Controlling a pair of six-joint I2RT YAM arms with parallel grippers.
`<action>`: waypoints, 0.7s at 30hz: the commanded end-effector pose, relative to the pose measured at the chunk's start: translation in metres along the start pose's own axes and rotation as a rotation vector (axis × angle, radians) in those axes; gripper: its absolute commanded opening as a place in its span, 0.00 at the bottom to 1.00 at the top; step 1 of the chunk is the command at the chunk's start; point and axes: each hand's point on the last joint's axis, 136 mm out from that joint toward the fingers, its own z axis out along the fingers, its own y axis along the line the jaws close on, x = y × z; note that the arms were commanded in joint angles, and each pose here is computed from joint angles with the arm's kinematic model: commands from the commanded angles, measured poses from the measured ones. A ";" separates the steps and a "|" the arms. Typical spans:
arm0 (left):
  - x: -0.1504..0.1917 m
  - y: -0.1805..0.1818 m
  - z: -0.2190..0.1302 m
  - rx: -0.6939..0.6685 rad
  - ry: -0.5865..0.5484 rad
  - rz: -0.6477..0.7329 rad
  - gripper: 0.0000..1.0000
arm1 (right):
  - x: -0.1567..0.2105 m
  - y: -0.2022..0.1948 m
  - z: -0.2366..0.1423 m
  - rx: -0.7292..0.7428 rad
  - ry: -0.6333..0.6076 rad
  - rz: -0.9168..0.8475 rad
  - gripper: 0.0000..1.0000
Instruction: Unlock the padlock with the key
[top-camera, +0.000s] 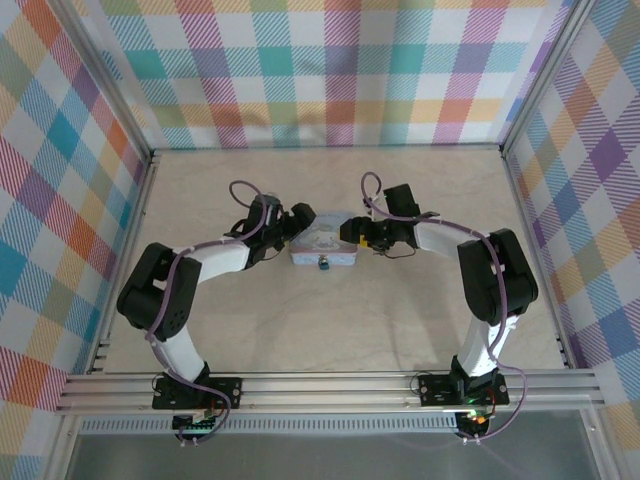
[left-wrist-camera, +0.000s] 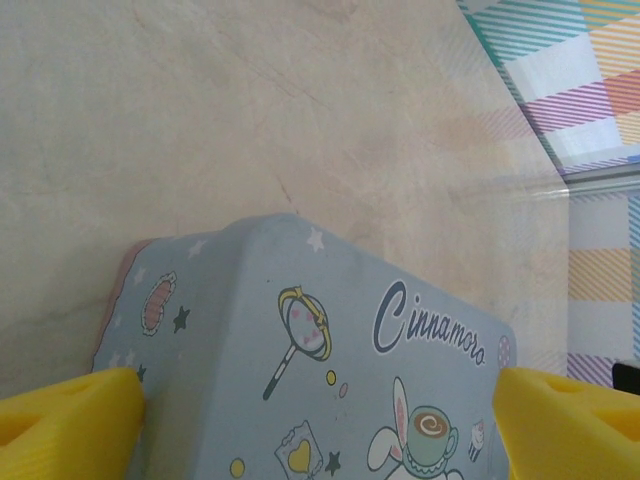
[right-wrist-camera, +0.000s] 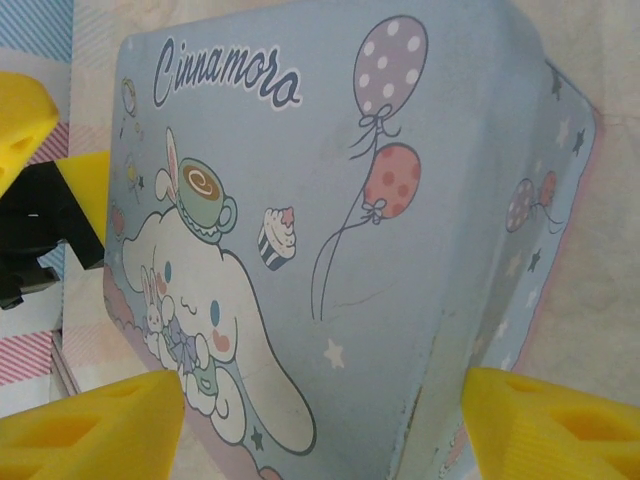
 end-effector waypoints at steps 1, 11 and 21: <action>0.013 -0.021 0.007 0.067 0.085 0.024 0.90 | -0.017 0.015 0.006 -0.023 -0.041 -0.037 0.74; 0.004 -0.016 0.012 0.020 0.053 0.029 0.93 | -0.029 0.007 0.012 0.022 -0.059 -0.032 0.74; -0.015 -0.007 -0.003 -0.010 0.005 0.030 0.97 | -0.022 0.002 -0.001 0.070 -0.071 -0.038 0.76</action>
